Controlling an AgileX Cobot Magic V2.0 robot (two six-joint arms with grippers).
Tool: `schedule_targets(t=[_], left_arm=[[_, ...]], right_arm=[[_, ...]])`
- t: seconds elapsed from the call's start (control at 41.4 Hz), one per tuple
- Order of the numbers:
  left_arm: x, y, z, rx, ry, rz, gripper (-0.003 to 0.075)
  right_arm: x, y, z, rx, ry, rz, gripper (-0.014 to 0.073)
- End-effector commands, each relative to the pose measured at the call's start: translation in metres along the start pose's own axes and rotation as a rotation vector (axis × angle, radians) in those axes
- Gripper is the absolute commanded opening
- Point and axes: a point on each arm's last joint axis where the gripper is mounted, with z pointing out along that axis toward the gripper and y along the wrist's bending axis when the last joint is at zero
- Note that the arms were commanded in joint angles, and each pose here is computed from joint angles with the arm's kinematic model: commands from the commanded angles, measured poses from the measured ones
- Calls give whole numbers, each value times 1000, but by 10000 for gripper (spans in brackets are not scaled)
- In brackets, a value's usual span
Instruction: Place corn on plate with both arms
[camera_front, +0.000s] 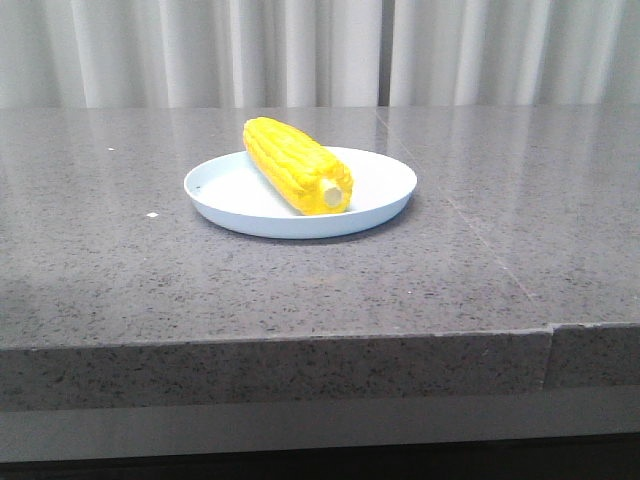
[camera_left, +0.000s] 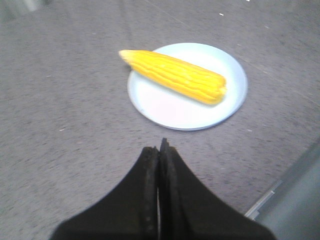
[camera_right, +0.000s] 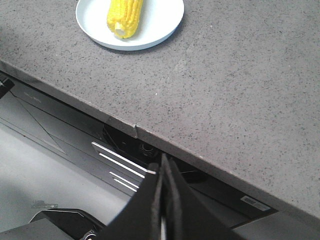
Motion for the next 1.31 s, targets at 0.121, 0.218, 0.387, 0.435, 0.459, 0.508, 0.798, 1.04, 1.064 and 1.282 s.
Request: schedule_targets(t=[0.121, 0.218, 0.387, 0.435, 0.459, 0.508, 0.798, 1.04, 1.064, 1.282], left_arm=[[34, 17, -35, -199, -249, -124, -20], [66, 17, -41, -291, -316, -157, -20], [121, 12, -32, -377, -422, -201, -20], [135, 10, -27, -392, -449, -224, -20], [140, 10, -27, -403, -477, -228, -20], [149, 9, -24, -425, -507, -228, -20], [179, 11, -7, -485, -606, -215, -20], [178, 12, -8, -517, -620, -216, -20], [178, 12, -8, -517, -620, -216, -20], [178, 12, -8, -517, -618, -216, -20]], right_arm=[[-10, 0, -3, 1, -77, -2, -120], [-10, 0, -3, 1, -77, -2, -120], [-10, 0, -3, 1, -77, -2, -120], [-10, 0, -3, 1, -77, -2, -120], [-10, 0, -3, 1, -77, -2, -120], [-10, 0, -3, 1, -77, -2, -120], [-10, 0, -3, 1, -74, -2, -120], [-10, 0, -3, 1, -74, -2, -120], [-10, 0, -3, 1, -74, -2, -120], [-10, 0, -3, 1, -74, -2, -120]])
